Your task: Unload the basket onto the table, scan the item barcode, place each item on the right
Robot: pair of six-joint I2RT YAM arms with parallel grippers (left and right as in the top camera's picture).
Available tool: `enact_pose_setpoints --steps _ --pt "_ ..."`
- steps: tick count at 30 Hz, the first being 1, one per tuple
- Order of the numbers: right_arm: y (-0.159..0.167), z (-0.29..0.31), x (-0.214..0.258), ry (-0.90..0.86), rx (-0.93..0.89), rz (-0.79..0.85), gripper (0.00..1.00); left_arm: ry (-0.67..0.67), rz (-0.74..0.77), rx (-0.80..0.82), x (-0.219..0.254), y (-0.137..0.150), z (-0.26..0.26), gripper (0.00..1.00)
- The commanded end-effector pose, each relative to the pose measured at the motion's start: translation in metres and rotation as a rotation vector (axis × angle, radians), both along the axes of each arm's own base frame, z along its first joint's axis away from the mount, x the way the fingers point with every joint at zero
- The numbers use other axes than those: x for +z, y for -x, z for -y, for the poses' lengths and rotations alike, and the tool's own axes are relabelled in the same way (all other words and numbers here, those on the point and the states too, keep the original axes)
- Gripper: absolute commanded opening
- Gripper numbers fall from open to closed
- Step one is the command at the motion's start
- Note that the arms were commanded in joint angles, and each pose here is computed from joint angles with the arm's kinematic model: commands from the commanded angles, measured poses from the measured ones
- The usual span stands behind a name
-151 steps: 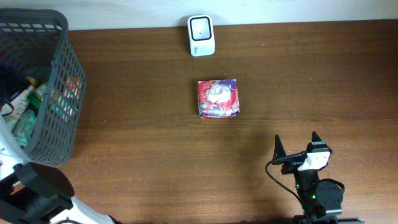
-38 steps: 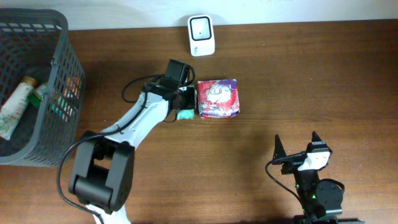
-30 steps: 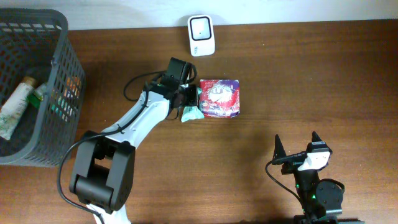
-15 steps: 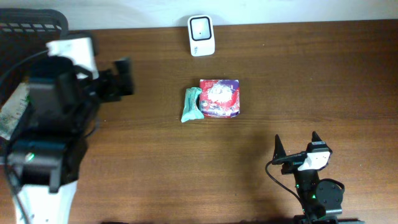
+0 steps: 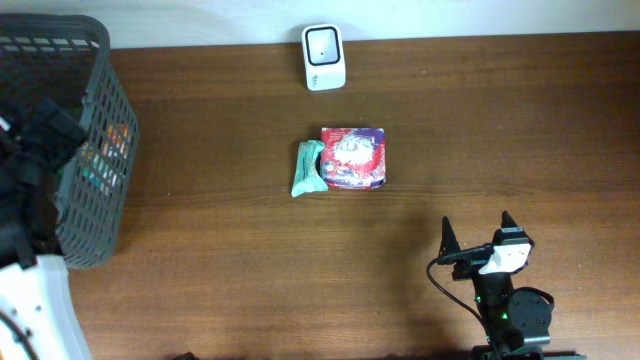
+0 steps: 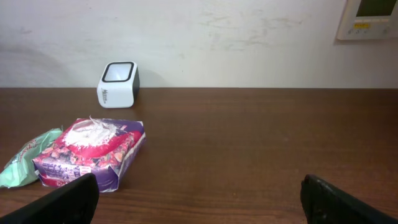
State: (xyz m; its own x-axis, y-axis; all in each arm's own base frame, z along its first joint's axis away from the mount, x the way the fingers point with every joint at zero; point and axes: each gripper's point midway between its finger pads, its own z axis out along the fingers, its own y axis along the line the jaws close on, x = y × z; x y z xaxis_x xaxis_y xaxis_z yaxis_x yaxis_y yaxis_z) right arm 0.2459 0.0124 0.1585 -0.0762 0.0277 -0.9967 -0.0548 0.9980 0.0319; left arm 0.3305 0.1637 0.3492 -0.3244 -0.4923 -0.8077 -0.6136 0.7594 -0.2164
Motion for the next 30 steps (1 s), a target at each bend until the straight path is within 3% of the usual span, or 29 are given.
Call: enact_pose_setpoints --steps 1,12,14,16,19,22,25,28,30 --pt "0.000 0.001 -0.003 -0.010 -0.006 -0.006 0.98 0.070 -0.078 0.041 -0.033 -0.009 -0.017 0.99" --pt "0.000 0.001 -0.003 -0.010 -0.006 -0.006 0.99 0.220 -0.286 0.176 -0.132 -0.021 -0.072 0.99" --pt "0.000 0.001 -0.003 -0.010 -0.006 -0.006 0.99 0.212 -0.272 0.179 -0.138 -0.031 -0.080 0.98" --pt "0.000 0.001 -0.003 -0.010 -0.006 -0.006 0.99 0.152 -0.267 0.136 -0.138 -0.042 -0.087 0.89" --pt "0.000 0.001 -0.003 -0.010 -0.006 -0.006 0.98 0.058 -0.252 0.071 -0.129 -0.055 -0.095 0.92" --pt "0.000 0.001 -0.003 -0.010 -0.006 -0.006 0.99 0.052 -0.239 0.071 -0.126 -0.056 -0.096 0.80" --pt "0.000 0.001 -0.003 -0.010 -0.006 -0.006 0.98 0.058 -0.203 0.043 -0.115 -0.058 -0.089 0.75" --pt "0.000 0.001 -0.003 -0.010 -0.006 -0.006 0.99 0.038 -0.068 -0.024 -0.069 -0.060 -0.073 0.44" --pt "0.000 0.001 -0.003 -0.010 -0.006 -0.006 0.99 -0.007 -0.012 -0.013 -0.042 -0.052 -0.071 0.32"
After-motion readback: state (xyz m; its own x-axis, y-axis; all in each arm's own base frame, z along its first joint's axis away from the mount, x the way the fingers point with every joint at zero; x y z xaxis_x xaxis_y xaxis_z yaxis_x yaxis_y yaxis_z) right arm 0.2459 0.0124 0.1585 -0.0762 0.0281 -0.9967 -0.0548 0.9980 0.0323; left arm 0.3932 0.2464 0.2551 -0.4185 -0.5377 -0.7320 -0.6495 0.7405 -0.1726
